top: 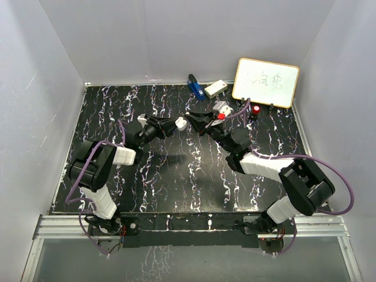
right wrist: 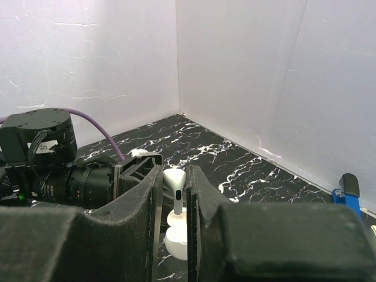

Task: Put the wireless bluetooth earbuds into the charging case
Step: Place the earbud in the charging case.

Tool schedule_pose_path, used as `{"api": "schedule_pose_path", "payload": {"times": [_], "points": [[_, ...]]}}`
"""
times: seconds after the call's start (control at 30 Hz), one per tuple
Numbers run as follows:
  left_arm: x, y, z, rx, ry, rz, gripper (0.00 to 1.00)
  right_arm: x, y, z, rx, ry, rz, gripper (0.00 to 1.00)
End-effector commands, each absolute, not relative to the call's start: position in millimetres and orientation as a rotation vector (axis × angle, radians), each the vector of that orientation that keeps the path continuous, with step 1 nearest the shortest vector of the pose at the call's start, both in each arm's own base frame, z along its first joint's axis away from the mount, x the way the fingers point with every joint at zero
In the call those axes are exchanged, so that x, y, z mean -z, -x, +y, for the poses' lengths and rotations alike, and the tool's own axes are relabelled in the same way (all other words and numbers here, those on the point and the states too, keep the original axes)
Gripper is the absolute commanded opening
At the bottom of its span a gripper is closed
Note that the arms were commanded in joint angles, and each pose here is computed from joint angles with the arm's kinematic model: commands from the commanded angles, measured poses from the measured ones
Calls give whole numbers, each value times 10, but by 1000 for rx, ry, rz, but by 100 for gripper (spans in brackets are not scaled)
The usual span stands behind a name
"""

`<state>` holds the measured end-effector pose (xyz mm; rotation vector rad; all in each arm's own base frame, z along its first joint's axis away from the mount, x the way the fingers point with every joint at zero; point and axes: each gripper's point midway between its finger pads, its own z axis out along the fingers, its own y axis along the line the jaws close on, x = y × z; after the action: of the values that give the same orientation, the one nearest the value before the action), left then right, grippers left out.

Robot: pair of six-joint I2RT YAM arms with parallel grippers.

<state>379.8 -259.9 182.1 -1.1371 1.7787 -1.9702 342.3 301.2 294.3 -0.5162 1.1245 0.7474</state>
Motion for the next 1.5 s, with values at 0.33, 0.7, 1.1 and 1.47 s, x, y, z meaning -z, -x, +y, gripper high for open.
{"api": "schedule_pose_path", "payload": {"times": [0.33, 0.7, 1.1, 1.47], "points": [[-2184, -3740, -2753, 2019, 958, 1755, 0, -3008, -3346, 3044, -738, 537, 1076, 0], [-2327, -3723, -2829, 1994, 823, 1791, 0, -2892, -3370, 3044, -718, 554, 1108, 0], [-2431, -3702, -2848, 1981, 766, 1804, 0, -2856, -3428, 3051, -702, 549, 1126, 0], [-2499, -3676, -2857, 2006, 740, 1792, 0, -2797, -3469, 3058, -690, 546, 1139, 0]]}}
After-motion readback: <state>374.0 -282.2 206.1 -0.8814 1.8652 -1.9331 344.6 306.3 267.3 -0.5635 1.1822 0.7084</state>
